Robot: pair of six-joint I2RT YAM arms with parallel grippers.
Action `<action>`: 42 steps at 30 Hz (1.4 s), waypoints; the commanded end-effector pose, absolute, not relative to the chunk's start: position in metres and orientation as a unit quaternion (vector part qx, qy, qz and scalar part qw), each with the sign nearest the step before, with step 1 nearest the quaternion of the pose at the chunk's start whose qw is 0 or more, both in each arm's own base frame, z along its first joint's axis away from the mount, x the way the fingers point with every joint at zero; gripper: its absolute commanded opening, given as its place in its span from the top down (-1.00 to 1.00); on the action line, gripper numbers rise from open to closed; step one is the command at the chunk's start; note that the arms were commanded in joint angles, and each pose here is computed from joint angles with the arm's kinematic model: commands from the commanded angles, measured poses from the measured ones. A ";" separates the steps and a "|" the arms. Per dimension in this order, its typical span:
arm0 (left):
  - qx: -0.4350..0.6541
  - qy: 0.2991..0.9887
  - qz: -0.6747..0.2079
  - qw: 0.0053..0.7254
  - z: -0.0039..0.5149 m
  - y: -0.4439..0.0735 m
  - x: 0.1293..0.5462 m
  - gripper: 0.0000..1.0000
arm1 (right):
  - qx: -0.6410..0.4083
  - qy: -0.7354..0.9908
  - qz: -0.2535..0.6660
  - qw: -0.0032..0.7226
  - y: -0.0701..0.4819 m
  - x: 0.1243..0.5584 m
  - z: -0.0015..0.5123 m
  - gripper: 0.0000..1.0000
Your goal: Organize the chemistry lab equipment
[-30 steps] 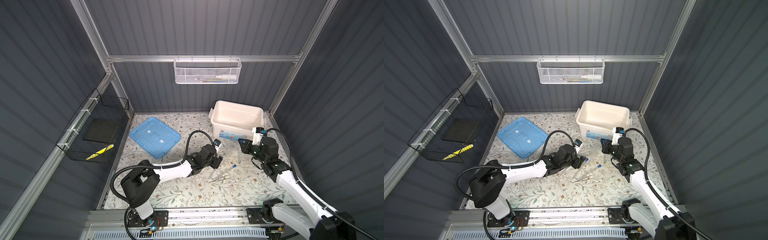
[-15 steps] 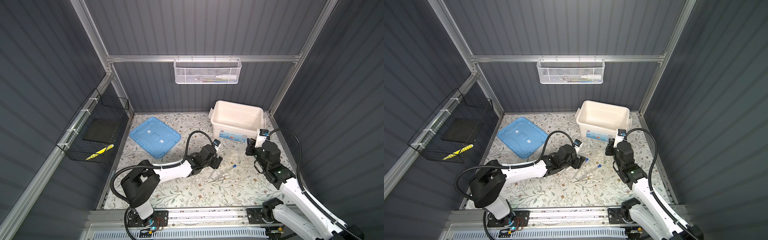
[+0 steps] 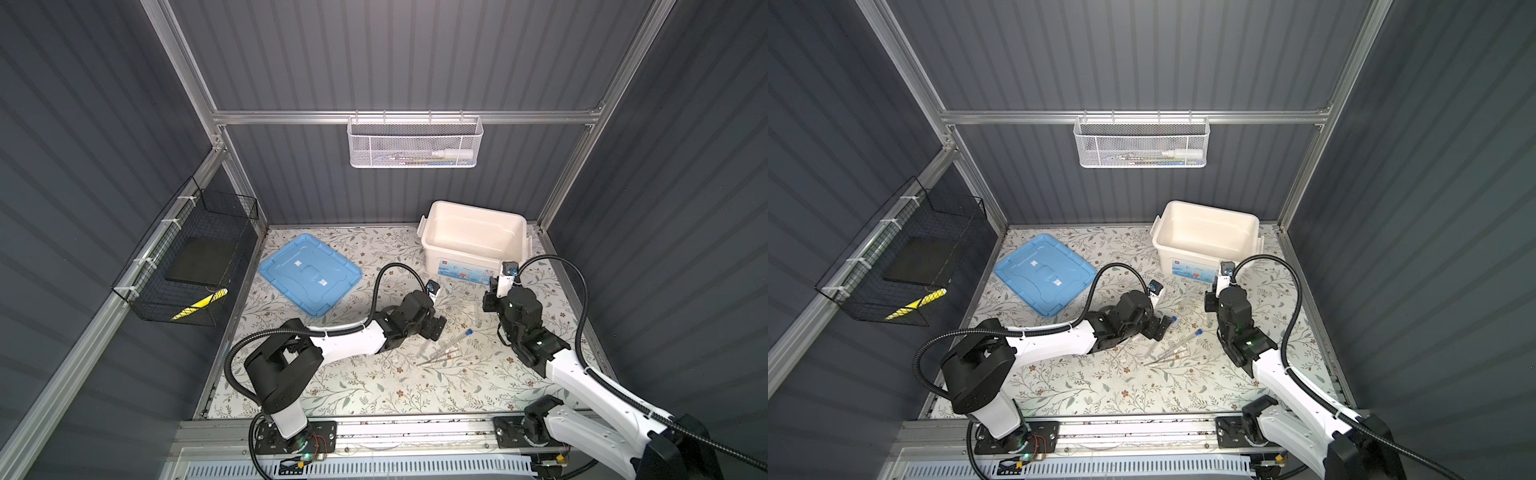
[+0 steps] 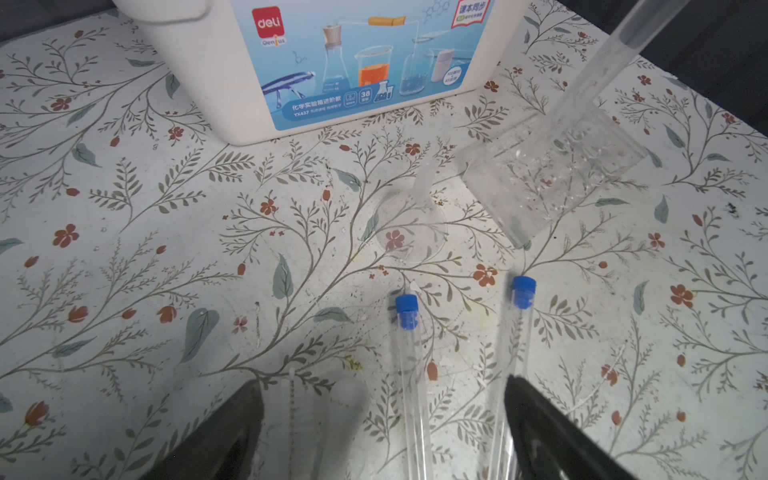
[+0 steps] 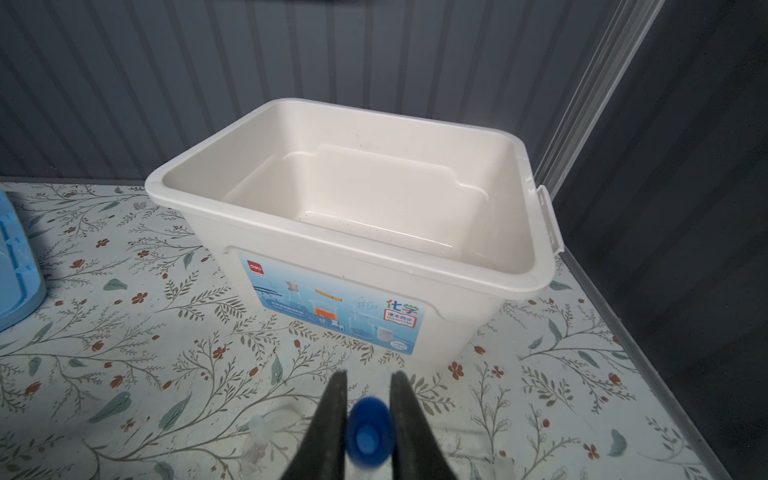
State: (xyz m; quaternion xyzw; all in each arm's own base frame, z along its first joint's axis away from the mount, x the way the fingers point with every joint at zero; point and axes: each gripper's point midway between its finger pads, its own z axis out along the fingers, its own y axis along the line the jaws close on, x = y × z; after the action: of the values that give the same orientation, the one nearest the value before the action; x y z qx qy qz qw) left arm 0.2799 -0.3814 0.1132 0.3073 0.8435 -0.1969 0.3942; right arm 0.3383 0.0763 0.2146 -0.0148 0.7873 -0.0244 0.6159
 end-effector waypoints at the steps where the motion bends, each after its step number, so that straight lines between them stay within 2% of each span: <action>1: 0.305 0.848 -0.191 0.390 0.110 -0.382 0.279 -0.89 | -0.006 0.772 -0.037 0.635 0.073 0.342 0.221 0.62; 25: 0.310 0.851 -0.183 0.383 0.102 -0.380 0.278 -0.90 | 0.008 0.776 -0.048 0.629 0.073 0.352 0.201 0.64; 42: 0.311 0.851 -0.186 0.380 0.100 -0.382 0.277 -0.90 | 0.003 0.788 -0.044 0.614 0.071 0.344 0.191 0.64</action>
State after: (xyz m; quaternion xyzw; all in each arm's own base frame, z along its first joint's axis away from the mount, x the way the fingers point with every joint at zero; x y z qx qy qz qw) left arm 0.2798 -0.3800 0.1057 0.3088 0.8476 -0.1899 0.3875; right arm 0.3481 0.0727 0.1950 0.0012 0.7846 -0.0423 0.6185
